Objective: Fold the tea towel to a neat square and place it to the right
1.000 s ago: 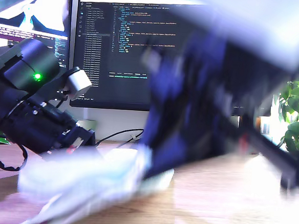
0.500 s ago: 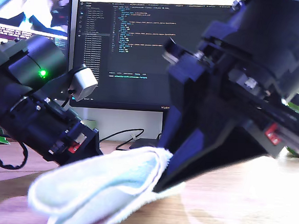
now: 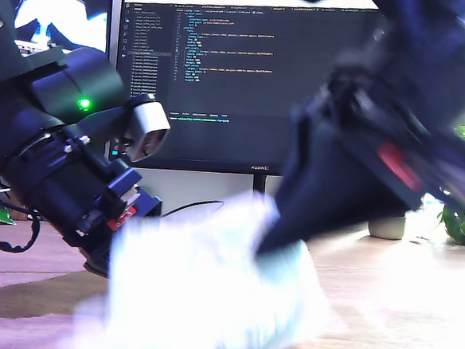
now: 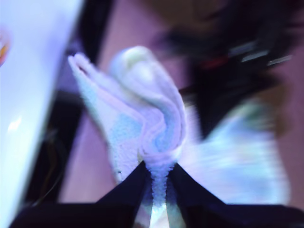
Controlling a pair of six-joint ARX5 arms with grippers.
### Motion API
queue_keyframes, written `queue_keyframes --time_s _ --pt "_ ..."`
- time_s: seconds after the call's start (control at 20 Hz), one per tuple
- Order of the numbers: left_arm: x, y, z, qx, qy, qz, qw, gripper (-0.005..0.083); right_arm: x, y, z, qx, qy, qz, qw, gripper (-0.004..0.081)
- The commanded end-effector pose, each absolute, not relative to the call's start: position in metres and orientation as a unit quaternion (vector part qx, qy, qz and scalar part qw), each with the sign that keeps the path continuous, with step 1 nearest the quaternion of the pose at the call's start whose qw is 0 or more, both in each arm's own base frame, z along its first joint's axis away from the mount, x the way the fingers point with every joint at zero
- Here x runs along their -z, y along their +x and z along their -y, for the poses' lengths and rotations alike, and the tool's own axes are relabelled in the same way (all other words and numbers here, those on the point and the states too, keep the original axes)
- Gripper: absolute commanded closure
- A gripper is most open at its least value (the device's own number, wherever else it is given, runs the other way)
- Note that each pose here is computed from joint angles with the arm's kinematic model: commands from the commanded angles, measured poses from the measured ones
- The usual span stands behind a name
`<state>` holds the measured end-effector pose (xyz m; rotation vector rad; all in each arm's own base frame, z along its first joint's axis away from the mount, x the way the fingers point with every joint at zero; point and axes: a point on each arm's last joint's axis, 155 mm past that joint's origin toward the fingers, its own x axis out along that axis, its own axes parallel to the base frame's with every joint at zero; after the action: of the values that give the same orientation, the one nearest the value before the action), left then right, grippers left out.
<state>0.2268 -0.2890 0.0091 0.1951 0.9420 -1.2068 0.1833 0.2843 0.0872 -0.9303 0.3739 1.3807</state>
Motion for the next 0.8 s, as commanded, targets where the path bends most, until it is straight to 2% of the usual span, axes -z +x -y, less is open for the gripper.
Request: queue_keyframes --time_s 0.0,0.35,0.75 --pt "0.038 0.182 0.265 0.527 0.098 -0.519 0.666 0.0797 -0.097 0.198 -0.285 -0.596 -0.396 -0.163 0.68 0.0782" --pt "0.026 0.175 0.277 0.549 0.089 -0.523 0.645 0.0797 -0.096 0.228 -0.268 -0.558 -0.372 -0.189 0.718 0.0783" --pt "0.025 0.173 0.279 0.554 0.088 -0.523 0.642 0.0797 -0.057 0.235 -0.279 -0.57 -0.361 -0.224 0.704 0.0783"
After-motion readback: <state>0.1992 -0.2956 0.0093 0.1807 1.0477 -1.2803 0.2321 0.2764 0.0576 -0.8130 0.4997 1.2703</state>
